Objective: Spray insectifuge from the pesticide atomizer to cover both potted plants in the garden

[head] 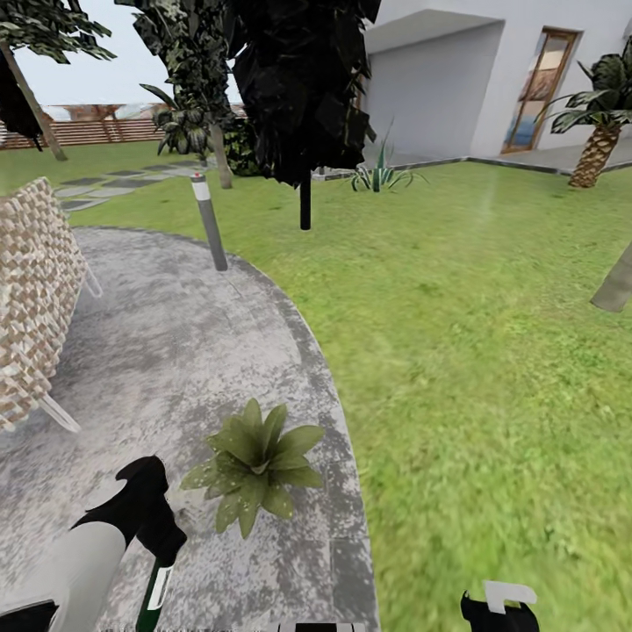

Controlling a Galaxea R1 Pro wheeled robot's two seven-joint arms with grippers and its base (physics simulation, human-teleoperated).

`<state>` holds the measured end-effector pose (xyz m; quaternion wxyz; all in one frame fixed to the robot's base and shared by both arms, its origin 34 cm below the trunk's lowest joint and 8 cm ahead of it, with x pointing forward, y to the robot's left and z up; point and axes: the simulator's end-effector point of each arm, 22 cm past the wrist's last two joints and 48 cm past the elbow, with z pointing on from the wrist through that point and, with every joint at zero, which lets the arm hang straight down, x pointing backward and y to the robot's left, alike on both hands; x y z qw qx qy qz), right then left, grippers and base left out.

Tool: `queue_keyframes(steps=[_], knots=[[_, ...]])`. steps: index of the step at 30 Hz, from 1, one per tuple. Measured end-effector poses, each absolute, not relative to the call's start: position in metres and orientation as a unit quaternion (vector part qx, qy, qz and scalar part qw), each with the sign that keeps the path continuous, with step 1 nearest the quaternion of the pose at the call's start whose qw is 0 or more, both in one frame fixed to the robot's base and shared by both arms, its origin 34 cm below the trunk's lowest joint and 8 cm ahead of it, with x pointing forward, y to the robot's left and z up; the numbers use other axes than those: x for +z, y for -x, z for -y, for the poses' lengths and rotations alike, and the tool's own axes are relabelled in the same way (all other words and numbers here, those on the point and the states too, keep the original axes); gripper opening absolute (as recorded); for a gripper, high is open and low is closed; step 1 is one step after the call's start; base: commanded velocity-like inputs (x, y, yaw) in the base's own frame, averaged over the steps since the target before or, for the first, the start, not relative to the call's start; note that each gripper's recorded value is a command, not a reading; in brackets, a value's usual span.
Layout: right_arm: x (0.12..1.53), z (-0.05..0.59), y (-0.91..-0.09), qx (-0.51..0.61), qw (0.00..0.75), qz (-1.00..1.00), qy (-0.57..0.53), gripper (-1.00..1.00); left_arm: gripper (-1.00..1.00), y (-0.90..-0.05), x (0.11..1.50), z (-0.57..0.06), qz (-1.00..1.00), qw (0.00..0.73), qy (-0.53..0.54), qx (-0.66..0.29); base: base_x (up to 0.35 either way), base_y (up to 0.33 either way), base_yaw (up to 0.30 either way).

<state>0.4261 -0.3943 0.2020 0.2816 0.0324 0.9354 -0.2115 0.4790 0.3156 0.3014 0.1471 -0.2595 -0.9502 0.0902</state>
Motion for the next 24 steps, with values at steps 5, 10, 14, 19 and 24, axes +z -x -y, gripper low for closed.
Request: queue_keyframes(steps=[5,10,14,19,24], knots=[[0.202,0.396,-0.426,-0.213,0.282,-0.935,-0.033,1.0,-1.0,-0.514,0.31,-0.266,0.955,0.091,0.264,0.098,0.0,0.0,0.044],[0.203,0.398,-0.426,-0.214,0.282,-0.935,-0.034,1.0,-1.0,-0.518,0.312,-0.261,0.96,0.083,0.249,0.101,0.0,0.0,0.083],[0.203,0.397,-0.426,-0.214,0.282,-0.935,-0.034,1.0,-1.0,-0.528,0.319,-0.258,0.963,0.074,0.238,0.104,0.0,0.0,0.259],[0.203,0.4,-0.427,-0.216,0.283,-0.934,-0.034,1.0,-1.0,-0.581,0.36,-0.243,0.966,0.052,0.226,0.113,0.0,0.0,0.258],[0.203,0.402,-0.425,-0.216,0.28,-0.935,-0.031,1.0,-1.0,-0.585,0.39,-0.216,0.945,0.096,0.286,0.125,0.0,0.0,0.047]])
